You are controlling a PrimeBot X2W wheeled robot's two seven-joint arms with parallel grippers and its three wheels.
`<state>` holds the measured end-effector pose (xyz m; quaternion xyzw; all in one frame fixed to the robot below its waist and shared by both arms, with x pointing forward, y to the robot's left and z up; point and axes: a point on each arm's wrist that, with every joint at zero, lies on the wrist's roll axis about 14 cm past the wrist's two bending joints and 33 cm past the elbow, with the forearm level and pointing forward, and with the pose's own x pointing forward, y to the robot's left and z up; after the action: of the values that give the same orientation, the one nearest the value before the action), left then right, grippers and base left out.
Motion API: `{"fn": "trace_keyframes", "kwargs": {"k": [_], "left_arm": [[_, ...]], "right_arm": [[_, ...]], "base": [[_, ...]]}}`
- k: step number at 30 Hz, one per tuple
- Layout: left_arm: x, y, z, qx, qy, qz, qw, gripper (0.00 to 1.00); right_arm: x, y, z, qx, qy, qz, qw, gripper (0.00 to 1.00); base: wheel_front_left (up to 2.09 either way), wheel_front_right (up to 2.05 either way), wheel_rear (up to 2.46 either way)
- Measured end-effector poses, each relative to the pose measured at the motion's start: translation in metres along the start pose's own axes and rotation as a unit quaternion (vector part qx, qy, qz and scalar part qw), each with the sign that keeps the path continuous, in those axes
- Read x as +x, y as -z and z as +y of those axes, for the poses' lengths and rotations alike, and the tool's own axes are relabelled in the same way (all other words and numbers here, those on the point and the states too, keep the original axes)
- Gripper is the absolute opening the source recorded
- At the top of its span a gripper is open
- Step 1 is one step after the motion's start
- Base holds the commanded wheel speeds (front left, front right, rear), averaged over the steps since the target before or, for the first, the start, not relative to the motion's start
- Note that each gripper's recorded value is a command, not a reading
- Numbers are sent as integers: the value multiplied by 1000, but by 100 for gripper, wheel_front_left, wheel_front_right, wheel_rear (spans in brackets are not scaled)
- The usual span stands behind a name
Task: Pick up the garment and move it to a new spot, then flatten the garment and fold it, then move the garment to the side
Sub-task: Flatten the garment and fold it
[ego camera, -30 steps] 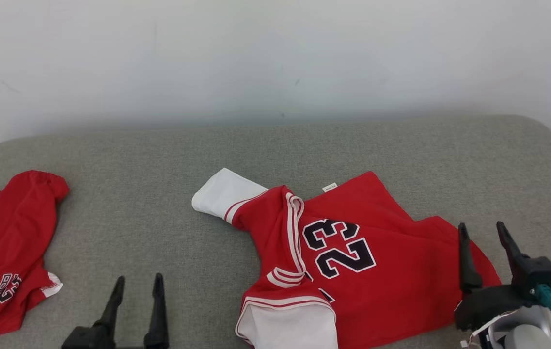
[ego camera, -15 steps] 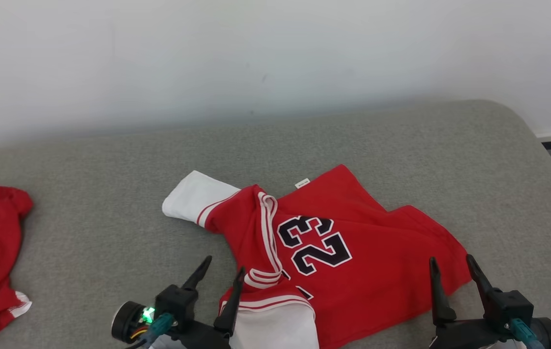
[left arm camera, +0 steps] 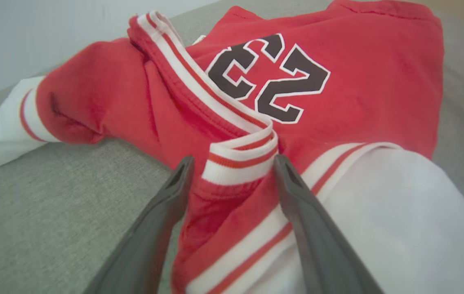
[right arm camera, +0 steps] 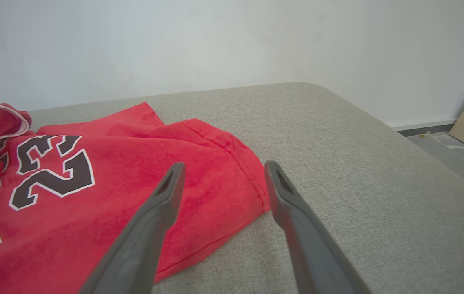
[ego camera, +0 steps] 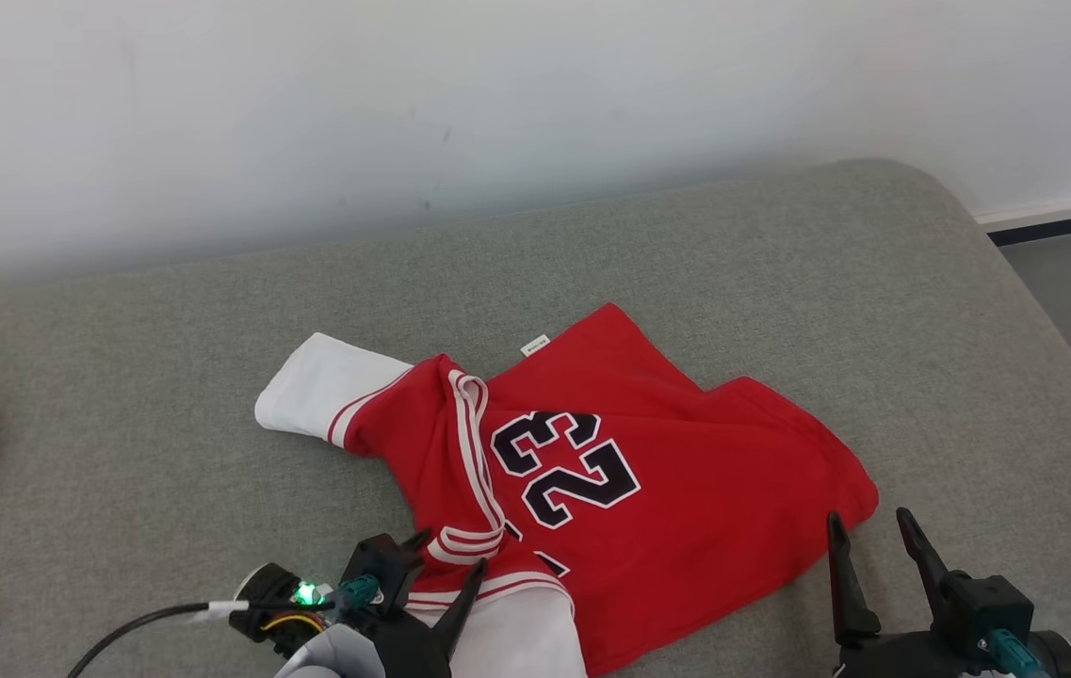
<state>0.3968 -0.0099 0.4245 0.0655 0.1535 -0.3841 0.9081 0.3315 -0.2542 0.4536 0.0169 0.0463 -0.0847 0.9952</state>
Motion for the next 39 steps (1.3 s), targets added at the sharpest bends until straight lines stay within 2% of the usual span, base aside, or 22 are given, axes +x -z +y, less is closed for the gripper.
{"fn": "trace_keyframes", "kwargs": {"k": [1, 2, 4, 10, 17, 20, 29, 33, 35, 36, 38, 39], "left_arm": [[0, 3, -1, -3, 4, 8, 1000, 7], [0, 4, -3, -2, 9, 14, 1000, 0], [1, 1, -2, 1, 12, 12, 1000, 0], [-2, -33, 18, -17, -10, -56, 998, 0], [-33, -67, 68, -32, -92, -131, 987, 0], [-56, -64, 88, -47, -139, -145, 979, 0], [-121, -12, 130, -127, -265, -132, 947, 0], [-138, -19, 151, -136, -309, -157, 928, 0], [-139, -18, 151, -137, -311, -160, 927, 0], [-139, -15, 150, -140, -310, -159, 927, 17], [-138, -14, 146, -140, -312, -159, 926, 94], [-137, -13, 144, -141, -311, -160, 926, 100]], "right_arm": [[0, 0, -1, 0, 2, 0, 1000, 100], [0, 0, -2, 0, 3, 0, 1000, 100], [0, 0, -4, 0, 6, -1, 1000, 100], [0, 1, -3, 1, 5, 0, 1000, 100], [7, 2, 12, 5, -17, 2, 1000, 100], [10, 3, 19, 5, -27, 4, 1000, 100], [18, 7, 39, 4, -56, 11, 998, 100], [19, 9, 41, 3, -60, 14, 998, 100], [19, 9, 42, 2, -60, 14, 998, 100], [19, 9, 41, 1, -60, 14, 998, 100], [19, 8, 40, 1, -58, 13, 998, 100], [19, 8, 40, 1, -58, 13, 998, 100]], "base": [[0, 0, 0], [0, 0, 0], [0, 0, 0], [0, 0, 0], [0, 0, 0], [0, 0, 0], [0, 0, 0], [0, 0, 0], [0, 0, 0], [0, 0, 0], [0, 0, 0], [0, 0, 0]]}}
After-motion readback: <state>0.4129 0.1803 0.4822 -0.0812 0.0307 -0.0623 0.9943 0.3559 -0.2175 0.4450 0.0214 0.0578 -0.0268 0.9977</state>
